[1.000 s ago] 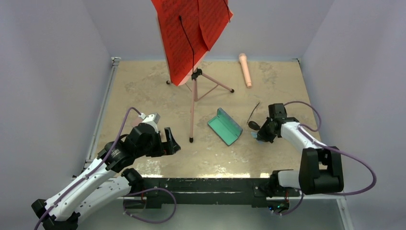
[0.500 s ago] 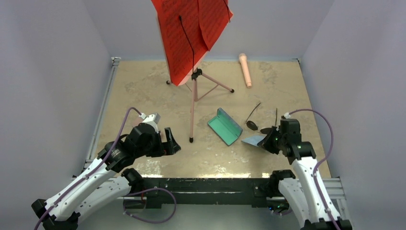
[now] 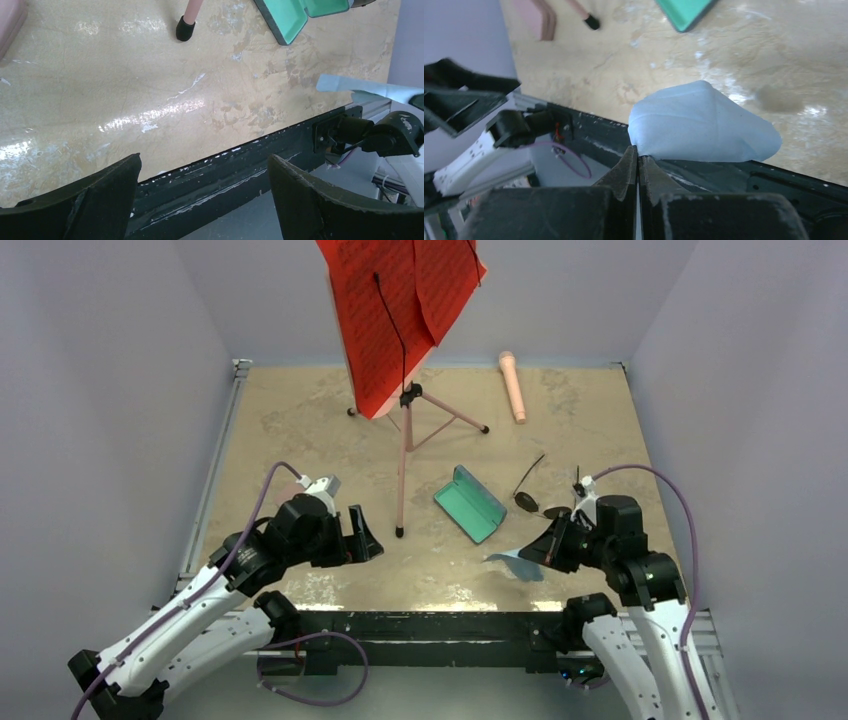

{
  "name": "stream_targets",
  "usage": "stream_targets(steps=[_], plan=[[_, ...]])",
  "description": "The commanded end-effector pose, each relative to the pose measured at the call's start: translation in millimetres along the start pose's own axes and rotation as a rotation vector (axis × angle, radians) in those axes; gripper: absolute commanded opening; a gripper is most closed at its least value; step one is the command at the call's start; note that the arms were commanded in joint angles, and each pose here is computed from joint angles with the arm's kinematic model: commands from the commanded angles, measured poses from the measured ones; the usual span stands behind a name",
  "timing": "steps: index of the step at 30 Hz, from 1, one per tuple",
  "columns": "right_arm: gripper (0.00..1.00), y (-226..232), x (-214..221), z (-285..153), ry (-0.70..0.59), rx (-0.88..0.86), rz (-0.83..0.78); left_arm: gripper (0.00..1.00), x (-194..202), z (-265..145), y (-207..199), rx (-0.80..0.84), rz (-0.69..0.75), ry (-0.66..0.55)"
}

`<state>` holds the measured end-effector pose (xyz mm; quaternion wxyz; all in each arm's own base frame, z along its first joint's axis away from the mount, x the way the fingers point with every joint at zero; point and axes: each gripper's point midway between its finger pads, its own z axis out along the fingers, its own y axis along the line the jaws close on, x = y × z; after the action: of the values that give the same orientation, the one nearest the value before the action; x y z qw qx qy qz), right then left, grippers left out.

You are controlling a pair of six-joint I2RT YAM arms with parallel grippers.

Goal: Organize the sunglasses
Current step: Pick up the corner of the glasses cleaning cloth from the center of the board.

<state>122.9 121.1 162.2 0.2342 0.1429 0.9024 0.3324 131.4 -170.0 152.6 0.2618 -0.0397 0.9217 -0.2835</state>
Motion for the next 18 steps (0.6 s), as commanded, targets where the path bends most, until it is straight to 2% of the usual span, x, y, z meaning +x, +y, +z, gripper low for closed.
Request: stream_targets(steps=[1, 6, 12, 18], plan=[[0.0, 48.3, 2.5, -22.7, 0.024, -0.169, -0.074, 1.0, -5.0, 0.4, -13.5, 0.052, -0.023, -0.009], [0.0, 78.6, 9.7, -12.2, 0.114, -0.251, -0.138, 1.0, -1.9, 1.7, -7.9, 0.027, -0.032, 0.001], [0.0, 149.8, -4.6, 10.4, 0.112, -0.316, -0.265, 1.0, 1.3, -6.2, 3.4, -0.049, -0.1, 0.011], [0.0, 227.4, -18.8, 37.0, 0.104, -0.44, -0.309, 1.0, 0.4, -21.7, 23.9, -0.17, -0.159, -0.014]])
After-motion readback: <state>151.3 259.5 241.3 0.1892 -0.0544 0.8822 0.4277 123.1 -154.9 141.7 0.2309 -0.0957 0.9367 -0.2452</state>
